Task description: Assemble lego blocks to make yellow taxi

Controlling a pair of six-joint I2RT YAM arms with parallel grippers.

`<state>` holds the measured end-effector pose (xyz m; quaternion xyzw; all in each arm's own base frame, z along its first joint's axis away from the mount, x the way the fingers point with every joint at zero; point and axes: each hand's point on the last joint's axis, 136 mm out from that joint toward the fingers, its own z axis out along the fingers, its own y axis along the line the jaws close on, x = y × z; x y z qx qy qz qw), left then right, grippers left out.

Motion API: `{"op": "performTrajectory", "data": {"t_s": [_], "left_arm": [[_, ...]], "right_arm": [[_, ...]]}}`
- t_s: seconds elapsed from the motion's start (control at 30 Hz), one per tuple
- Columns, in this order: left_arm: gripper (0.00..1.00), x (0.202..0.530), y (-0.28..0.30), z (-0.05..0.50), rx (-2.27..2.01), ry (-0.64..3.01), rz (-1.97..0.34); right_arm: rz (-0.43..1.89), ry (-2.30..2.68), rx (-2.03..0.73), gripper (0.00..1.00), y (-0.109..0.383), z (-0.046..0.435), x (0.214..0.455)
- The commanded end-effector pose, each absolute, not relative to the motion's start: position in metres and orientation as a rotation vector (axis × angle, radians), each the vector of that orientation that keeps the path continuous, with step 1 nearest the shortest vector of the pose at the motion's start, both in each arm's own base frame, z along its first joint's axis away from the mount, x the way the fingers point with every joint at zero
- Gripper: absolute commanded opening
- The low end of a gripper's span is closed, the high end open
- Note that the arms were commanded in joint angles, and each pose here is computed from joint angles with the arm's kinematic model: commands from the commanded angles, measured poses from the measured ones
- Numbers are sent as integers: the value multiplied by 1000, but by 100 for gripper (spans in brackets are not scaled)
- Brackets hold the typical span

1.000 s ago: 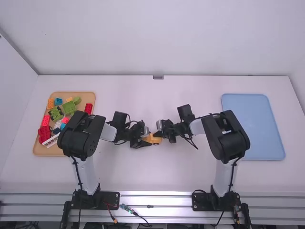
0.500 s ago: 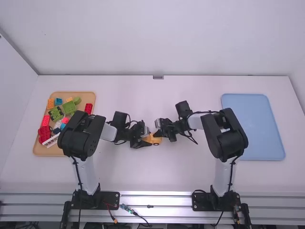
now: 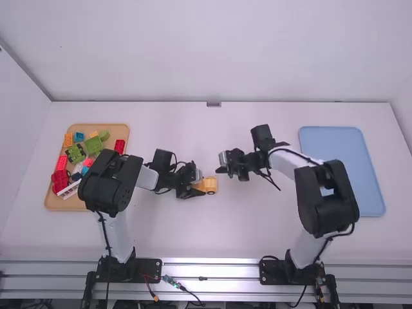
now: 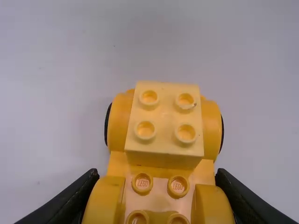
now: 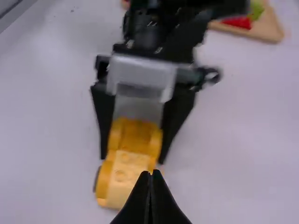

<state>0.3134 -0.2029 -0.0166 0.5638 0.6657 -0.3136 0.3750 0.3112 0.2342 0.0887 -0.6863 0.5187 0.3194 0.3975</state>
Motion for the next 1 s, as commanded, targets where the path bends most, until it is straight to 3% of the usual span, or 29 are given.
{"op": "performTrajectory", "data": {"t_s": [0.0, 0.17, 0.23, 0.27, 0.3, 0.33, 0.37, 0.6, 0.67, 0.97], "left_arm": [[50, 314, -202, -17, 1442, 1708, -810], [52, 313, -202, -18, 1473, 1682, -794], [56, 313, -202, -18, 1472, 1682, -795], [57, 313, -202, -18, 1472, 1683, -794], [58, 313, -201, -19, 1472, 1687, -791], [58, 315, -200, -20, 1474, 1697, -775], [59, 315, -199, -22, 1475, 1706, -764], [80, 317, -197, -24, 1477, 1718, -745], [97, 317, -198, -23, 1478, 1716, -745], [99, 327, -196, 4, 1449, 1716, -793]], "right_arm": [[761, 1443, -1637, 0, 222, 105, 330], [692, 1585, -1515, 2, 209, 113, 354], [678, 1628, -1464, 37, 205, 115, 362], [674, 1641, -1448, 48, 204, 116, 364], [663, 1658, -1426, 77, 203, 117, 368], [645, 1685, -1397, 92, 201, 117, 374], [622, 1708, -1371, 99, 199, 118, 379], [541, 1812, -1244, 99, 190, 118, 400], [551, 1818, -1233, 99, 191, 119, 400], [559, 1839, -1210, 99, 190, 118, 401]]}}
